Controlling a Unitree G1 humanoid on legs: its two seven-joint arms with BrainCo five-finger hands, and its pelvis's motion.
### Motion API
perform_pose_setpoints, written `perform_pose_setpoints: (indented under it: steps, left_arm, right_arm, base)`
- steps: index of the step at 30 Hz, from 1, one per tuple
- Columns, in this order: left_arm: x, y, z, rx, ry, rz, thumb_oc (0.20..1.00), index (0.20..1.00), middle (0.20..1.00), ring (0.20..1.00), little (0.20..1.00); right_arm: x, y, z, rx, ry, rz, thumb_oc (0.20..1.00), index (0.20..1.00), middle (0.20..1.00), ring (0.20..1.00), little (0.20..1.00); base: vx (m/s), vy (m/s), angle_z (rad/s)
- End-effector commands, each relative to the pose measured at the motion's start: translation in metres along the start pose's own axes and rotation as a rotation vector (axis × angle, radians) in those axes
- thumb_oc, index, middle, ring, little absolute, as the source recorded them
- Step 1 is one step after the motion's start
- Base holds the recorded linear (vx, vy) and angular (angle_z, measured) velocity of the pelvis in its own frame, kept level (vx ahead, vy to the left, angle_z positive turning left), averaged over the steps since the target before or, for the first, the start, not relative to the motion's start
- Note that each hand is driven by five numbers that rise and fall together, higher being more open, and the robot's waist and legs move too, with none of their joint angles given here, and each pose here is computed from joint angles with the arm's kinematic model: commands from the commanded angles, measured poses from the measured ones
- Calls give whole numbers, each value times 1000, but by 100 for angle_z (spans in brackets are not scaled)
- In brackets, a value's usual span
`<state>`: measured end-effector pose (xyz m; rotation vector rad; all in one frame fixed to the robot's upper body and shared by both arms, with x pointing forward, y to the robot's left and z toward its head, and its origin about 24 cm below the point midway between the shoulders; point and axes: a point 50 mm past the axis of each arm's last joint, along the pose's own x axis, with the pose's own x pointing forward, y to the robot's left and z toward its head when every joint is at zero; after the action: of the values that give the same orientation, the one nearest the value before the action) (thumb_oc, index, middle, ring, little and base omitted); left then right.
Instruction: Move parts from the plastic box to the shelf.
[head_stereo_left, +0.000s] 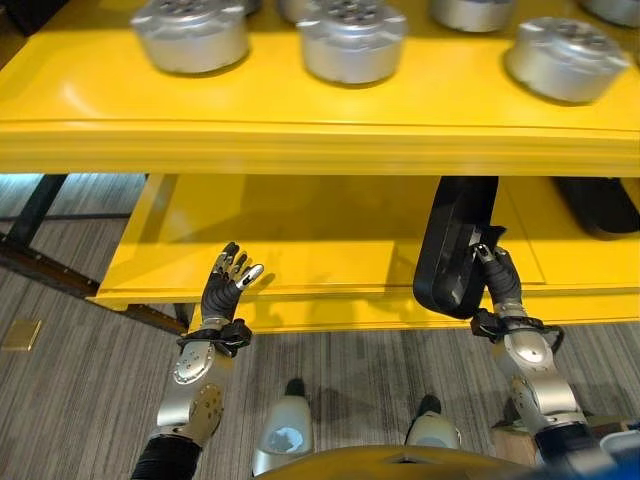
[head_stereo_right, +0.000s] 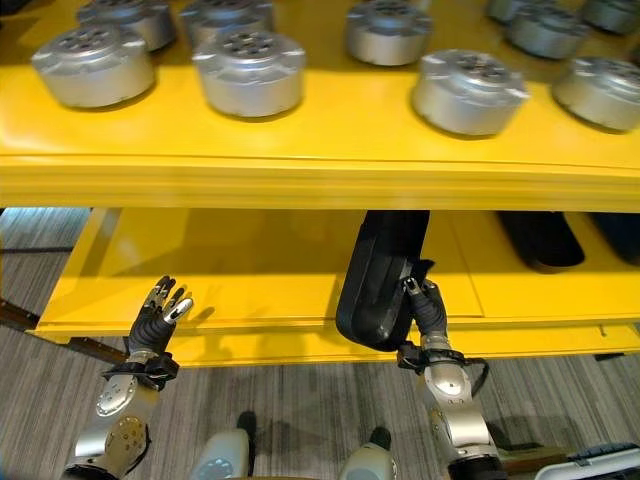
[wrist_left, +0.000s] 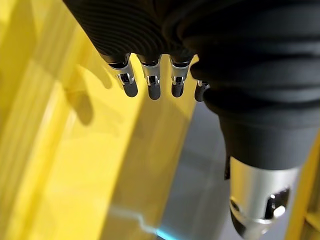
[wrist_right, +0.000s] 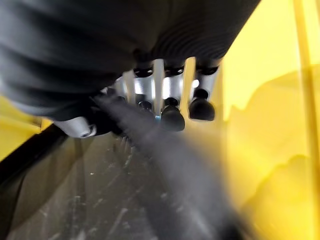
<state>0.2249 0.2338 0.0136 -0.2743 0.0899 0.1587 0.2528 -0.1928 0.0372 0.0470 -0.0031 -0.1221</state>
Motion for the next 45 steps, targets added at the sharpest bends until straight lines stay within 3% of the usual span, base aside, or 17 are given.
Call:
perform_pose_setpoints:
  steps: [1, 9, 16, 27, 34, 45]
  left_arm:
    - [-4, -10, 19, -9, -109, -55, 1000, 1000, 1000, 1000, 1000]
    - [4, -20, 27, -10, -135, -91, 1000, 1000, 1000, 1000, 1000]
    - [13, -38, 51, -17, -213, -166, 1000, 1000, 1000, 1000, 1000]
    - [4, -47, 67, -49, -272, -218, 1000, 1000, 1000, 1000, 1000]
    - [-1, -54, 64, -49, -251, -275, 1000, 1000, 1000, 1000, 1000]
    - [1, -55, 61, -45, -240, -295, 1000, 1000, 1000, 1000, 1000]
  right_arm:
    - [23, -1, 43, 9, -184, 14, 200, 200, 200, 200, 200]
    - [55, 10, 68, 24, -238, -6, 200, 200, 200, 200, 200]
    - [101, 4, 147, -6, -415, -101, 200, 200, 200, 200, 200]
    - [117, -31, 250, -215, -629, -262, 200, 200, 200, 200, 200]
    - [129, -61, 293, -527, -573, -351, 200, 200, 200, 200, 200]
    - [137, -100, 291, -778, -364, -470, 200, 200, 200, 200, 200]
  base:
    - [6, 64, 9]
    - [-22, -3, 4]
    - [-135, -28, -1]
    - [-98, -31, -2]
    - [-81, -48, -12]
    - [5, -12, -3]
